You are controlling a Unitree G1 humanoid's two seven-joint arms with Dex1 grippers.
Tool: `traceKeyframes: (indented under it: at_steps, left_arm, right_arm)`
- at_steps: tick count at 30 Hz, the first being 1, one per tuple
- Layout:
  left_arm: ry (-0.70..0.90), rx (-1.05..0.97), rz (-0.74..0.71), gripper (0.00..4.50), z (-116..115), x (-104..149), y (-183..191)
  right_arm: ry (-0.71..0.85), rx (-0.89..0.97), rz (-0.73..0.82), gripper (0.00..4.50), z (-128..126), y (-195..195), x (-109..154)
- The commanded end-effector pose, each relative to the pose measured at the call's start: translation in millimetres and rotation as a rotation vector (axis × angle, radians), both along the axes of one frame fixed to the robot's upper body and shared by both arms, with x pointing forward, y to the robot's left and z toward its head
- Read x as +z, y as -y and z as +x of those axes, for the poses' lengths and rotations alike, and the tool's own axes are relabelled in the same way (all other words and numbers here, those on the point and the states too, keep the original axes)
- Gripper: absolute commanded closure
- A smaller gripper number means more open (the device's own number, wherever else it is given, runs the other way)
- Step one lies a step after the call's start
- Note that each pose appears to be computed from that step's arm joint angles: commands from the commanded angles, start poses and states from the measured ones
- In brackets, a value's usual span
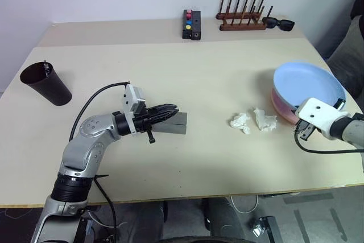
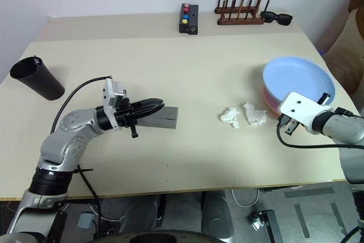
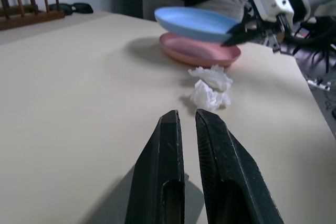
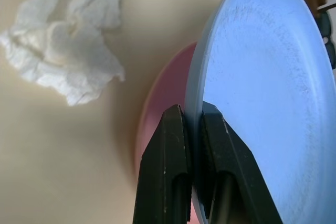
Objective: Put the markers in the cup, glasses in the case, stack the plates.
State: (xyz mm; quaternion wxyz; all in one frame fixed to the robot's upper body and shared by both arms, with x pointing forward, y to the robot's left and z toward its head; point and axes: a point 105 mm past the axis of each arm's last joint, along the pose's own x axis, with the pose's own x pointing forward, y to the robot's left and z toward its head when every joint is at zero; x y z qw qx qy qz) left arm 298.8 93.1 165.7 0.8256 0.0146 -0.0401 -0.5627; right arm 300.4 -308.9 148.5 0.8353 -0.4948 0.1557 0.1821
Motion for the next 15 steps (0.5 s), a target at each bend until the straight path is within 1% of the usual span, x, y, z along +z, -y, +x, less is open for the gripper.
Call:
traceKeyframes:
  at_steps: [1,4,5,6,7,8,12,15]
  left_arm:
    - [0.044,-0.027,-0.009,4.06,-3,10,4]
    - [0.041,-0.028,-0.009,4.06,-4,8,5]
    - [0.039,-0.028,-0.009,4.06,-4,8,5]
    - [0.037,-0.028,-0.010,4.06,-5,8,5]
    - [0.036,-0.029,-0.010,4.06,-5,7,5]
    - [0.035,-0.029,-0.010,4.06,-5,7,5]
    - [0.038,-0.030,-0.009,4.06,-4,7,5]
    - [0.042,-0.029,-0.007,4.06,-3,8,5]
  right_arm:
    - [0.038,-0.008,-0.042,4.44,2,5,6]
    - [0.043,-0.017,-0.030,3.45,3,6,6]
    - [0.046,-0.018,-0.036,3.03,2,7,7]
    - [0.051,-0.017,-0.045,2.56,2,8,9]
    - [0.055,-0.017,-0.050,1.98,1,9,11]
    - [0.059,-0.014,-0.050,1.55,0,9,14]
    - [0.056,0.031,-0.001,1.55,-6,2,25]
    - [0.024,0.137,0.140,1.55,-15,-24,30]
